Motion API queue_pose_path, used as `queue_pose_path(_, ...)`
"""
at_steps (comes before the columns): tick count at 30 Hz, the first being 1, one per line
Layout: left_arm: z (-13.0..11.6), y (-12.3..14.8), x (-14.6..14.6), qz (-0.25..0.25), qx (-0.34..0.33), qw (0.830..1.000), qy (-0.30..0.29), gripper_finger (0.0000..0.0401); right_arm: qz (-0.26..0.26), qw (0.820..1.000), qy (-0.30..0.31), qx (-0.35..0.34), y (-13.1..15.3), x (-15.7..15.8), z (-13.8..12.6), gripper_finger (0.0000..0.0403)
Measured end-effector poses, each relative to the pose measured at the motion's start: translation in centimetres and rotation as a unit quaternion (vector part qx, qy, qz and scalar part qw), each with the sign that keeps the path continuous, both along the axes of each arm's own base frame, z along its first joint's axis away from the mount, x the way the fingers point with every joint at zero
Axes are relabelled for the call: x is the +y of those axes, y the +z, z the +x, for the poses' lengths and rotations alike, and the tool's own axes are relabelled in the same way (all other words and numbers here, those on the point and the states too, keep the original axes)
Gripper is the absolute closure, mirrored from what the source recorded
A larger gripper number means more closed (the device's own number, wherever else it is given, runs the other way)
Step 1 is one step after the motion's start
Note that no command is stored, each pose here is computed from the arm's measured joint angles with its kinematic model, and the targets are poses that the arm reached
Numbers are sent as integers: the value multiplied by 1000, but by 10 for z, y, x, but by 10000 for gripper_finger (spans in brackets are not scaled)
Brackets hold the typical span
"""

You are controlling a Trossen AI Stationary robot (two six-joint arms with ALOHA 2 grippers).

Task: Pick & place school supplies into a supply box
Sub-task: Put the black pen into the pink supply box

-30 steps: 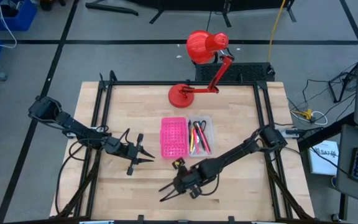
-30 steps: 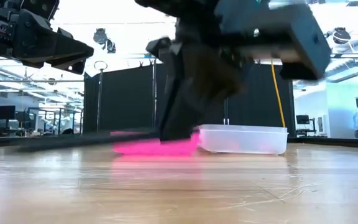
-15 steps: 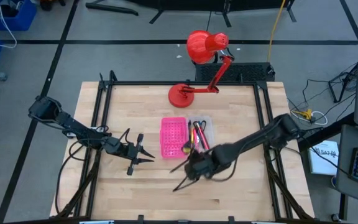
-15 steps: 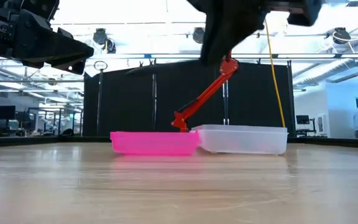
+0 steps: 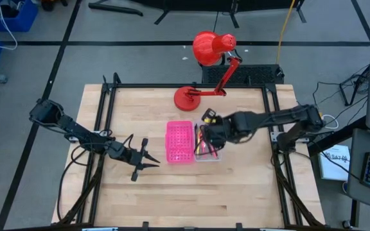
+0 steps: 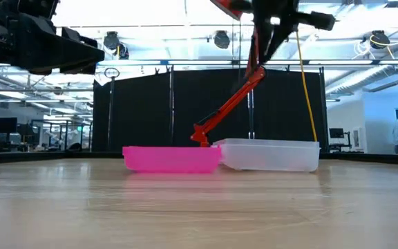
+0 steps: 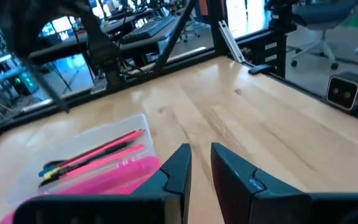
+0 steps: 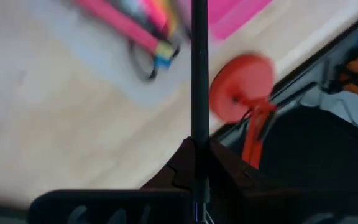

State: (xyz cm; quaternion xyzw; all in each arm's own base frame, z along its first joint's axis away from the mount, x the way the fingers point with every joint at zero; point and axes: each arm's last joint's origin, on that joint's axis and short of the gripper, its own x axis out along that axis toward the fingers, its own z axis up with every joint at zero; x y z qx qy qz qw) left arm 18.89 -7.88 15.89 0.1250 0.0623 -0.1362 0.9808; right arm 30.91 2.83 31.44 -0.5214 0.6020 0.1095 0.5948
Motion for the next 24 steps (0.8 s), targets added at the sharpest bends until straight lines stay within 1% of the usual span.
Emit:
queue_pose_path(4,0,0,0,25,-7,1000,-4,332,-14,998,17,50,-2,-25,-2,386)
queue_pose_path(6,0,0,0,48,-13,999,-8,332,-25,996,50,71,-9,-34,1,386)
queue_pose_path(8,0,1,0,83,-25,996,-13,332,-37,992,87,85,-18,-40,4,386)
queue_pose_path(11,0,1,0,130,-38,991,-21,332,-38,987,132,84,-35,-47,10,386)
queue_pose_path(15,0,0,0,136,-37,990,-22,332,-19,985,158,63,-64,-56,16,386)
queue_pose_path(17,0,-1,0,139,-33,989,-23,332,-16,983,173,62,-74,-59,16,386)
queue_pose_path(21,0,-1,0,143,-32,989,-23,332,-13,978,191,82,-78,-58,13,386)
queue_pose_path(23,0,-2,0,151,-26,988,-26,332,0,977,198,77,-77,-55,12,386)
queue_pose_path(24,0,-3,0,159,-24,987,-27,332,15,977,201,70,-77,-53,12,386)
